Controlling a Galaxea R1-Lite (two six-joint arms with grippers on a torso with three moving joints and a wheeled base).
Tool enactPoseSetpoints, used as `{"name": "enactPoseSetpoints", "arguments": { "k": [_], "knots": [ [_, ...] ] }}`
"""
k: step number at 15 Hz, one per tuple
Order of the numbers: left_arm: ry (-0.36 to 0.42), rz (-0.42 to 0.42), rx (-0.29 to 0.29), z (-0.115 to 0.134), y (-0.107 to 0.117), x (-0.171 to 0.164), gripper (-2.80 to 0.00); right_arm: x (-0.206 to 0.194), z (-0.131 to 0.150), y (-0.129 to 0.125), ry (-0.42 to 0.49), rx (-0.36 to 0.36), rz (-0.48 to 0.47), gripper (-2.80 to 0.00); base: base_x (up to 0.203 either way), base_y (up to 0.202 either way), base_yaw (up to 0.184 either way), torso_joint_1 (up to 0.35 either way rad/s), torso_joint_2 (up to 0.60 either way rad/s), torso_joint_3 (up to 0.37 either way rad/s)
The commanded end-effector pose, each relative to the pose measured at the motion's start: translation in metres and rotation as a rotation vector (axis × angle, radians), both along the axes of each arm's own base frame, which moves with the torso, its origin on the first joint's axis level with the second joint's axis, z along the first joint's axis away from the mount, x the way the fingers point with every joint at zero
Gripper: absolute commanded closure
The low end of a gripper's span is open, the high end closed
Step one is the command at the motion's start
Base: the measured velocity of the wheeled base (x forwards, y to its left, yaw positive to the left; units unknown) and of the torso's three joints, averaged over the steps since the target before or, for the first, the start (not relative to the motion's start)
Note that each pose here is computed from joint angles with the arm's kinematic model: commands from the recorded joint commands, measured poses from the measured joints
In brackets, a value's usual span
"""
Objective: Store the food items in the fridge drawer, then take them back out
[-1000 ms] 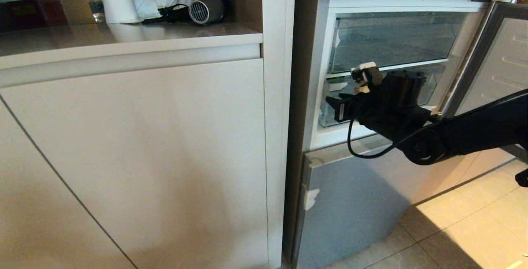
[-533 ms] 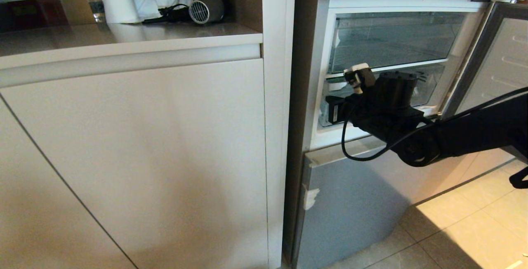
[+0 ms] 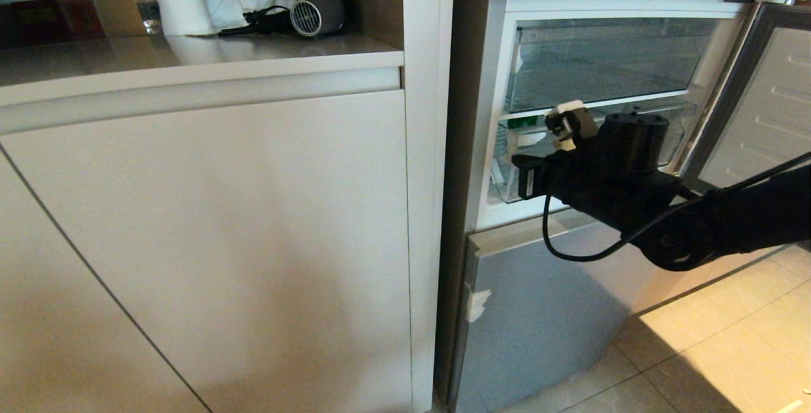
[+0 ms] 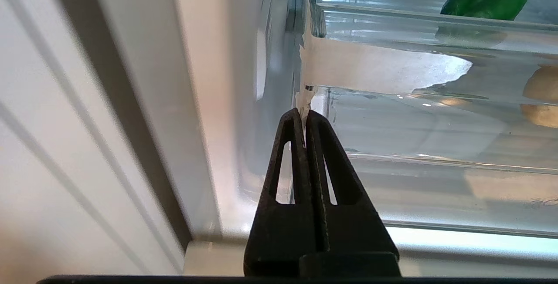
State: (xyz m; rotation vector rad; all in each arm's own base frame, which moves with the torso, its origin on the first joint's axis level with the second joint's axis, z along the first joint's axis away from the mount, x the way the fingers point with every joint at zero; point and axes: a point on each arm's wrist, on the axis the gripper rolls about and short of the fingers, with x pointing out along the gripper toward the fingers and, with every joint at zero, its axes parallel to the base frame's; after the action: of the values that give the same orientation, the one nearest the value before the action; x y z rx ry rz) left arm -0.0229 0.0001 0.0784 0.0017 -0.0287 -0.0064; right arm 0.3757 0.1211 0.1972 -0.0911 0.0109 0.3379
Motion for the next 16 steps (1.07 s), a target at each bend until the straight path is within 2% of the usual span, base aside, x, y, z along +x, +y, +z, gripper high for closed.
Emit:
{"name": "enactPoseSetpoints", "arguments": {
  "k": [1, 10, 16],
  "knots": [
    [0.01, 0.0, 0.0, -0.003, 0.0, 0.001, 0.0, -0.023, 0.014, -0.002, -0.019, 0.006, 0.015, 0.0, 0.0, 0.0, 0.0, 0.0, 0.0, 0.0],
    [0.01, 0.0, 0.0, -0.003, 0.0, 0.001, 0.0, -0.099, 0.018, 0.005, 0.015, 0.001, 0.087, 0.0, 0.0, 0.0, 0.0, 0.0, 0.0, 0.0],
    [0.01, 0.0, 0.0, -0.003, 0.0, 0.001, 0.0, -0.114, 0.015, 0.007, 0.03, 0.0, 0.092, 0.0, 0.0, 0.0, 0.0, 0.0, 0.0, 0.0]
  ]
}}
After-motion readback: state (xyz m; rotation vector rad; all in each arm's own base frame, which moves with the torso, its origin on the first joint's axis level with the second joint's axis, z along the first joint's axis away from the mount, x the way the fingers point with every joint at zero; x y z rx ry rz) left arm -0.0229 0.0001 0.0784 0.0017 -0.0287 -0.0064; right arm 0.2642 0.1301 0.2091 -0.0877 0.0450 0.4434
